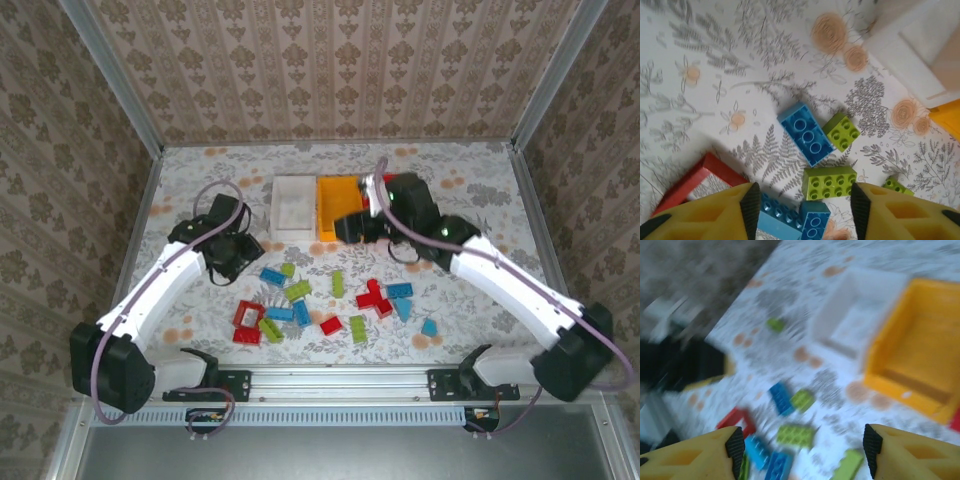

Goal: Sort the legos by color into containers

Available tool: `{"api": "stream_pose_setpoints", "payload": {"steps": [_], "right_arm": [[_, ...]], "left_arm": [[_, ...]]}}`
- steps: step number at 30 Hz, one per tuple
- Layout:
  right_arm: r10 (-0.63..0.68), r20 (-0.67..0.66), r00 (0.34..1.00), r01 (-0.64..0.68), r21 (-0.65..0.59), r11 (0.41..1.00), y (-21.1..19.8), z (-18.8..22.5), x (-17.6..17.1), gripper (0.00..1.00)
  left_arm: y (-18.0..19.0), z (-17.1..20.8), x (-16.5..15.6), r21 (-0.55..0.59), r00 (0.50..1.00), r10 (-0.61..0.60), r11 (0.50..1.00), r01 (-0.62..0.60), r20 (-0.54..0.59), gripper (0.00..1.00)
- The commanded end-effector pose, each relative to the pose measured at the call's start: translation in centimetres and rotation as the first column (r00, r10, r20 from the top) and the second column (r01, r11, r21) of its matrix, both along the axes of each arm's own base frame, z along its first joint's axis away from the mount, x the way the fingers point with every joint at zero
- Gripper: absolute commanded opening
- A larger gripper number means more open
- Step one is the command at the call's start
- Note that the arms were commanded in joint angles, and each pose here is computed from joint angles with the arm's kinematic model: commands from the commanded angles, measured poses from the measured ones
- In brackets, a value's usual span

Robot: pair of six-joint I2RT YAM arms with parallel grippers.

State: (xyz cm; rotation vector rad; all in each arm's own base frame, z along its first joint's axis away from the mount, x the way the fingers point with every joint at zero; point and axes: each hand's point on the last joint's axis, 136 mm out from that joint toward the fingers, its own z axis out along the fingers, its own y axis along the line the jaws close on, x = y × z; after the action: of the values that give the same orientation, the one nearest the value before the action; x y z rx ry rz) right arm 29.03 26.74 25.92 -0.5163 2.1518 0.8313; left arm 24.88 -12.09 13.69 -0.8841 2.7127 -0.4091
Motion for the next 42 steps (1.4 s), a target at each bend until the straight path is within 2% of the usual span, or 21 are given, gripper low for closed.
{"api": "stream_pose_setpoints", "payload": {"steps": [1, 4, 10, 20, 25, 30, 35, 39, 42], "right_arm": [[0.119, 0.135, 0.984, -0.13, 0.073, 0.989, 1.2, 0.7, -3.6, 0.75], [0.158, 0.146, 0.977, -0.167, 0.05, 0.985, 1.3, -0.8, -5.8, 0.76], [0.25, 0.142, 0.958, -0.256, 0.027, 0.966, 2.4, -2.1, -7.3, 0.76], [0.281, 0.137, 0.95, -0.288, 0.034, 0.957, 3.6, -2.3, -6.9, 0.77], [0.281, 0.129, 0.951, -0.287, 0.025, 0.958, 3.4, -2.6, -7.1, 0.77], [0.271, 0.119, 0.955, -0.275, 0.018, 0.961, 3.2, -2.9, -7.0, 0.77], [0.267, 0.117, 0.956, -0.271, 0.02, 0.962, 3.5, -3.0, -6.7, 0.77], [0.256, 0.12, 0.959, -0.261, 0.022, 0.965, 3.7, -2.8, -6.2, 0.77], [0.217, 0.136, 0.967, -0.221, 0.015, 0.975, 3.5, -2.2, -5.4, 0.76]], "left_arm": [[-0.4, -1.5, -0.3, -0.054, 0.978, 0.205, 0.977, -0.207, -0.046, 0.59], [-1.5, -3.2, -0.6, -0.072, 0.957, 0.269, 0.958, -0.278, -0.112, 0.63], [-2.8, -5.3, 0.9, -0.081, 0.916, 0.366, 0.92, -0.382, -0.165, 0.64], [-3.2, -8.7, 2.4, -0.034, 0.882, 0.414, 0.901, -0.431, -0.225, 0.64], [-3.1, -9.8, 3.1, -0.023, 0.881, 0.416, 0.901, -0.432, -0.226, 0.62], [-3.0, -10.9, 3.2, -0.011, 0.88, 0.411, 0.905, -0.426, -0.239, 0.53], [-3.0, -11.5, 2.7, -0.01, 0.877, 0.408, 0.906, -0.424, -0.253, 0.38], [-2.4, -10.5, 2.8, 0.003, 0.888, 0.404, 0.91, -0.414, -0.218, 0.28], [-2.2, -8.0, 3.2, 0.017, 0.919, 0.365, 0.93, -0.367, -0.151, 0.24]]}}
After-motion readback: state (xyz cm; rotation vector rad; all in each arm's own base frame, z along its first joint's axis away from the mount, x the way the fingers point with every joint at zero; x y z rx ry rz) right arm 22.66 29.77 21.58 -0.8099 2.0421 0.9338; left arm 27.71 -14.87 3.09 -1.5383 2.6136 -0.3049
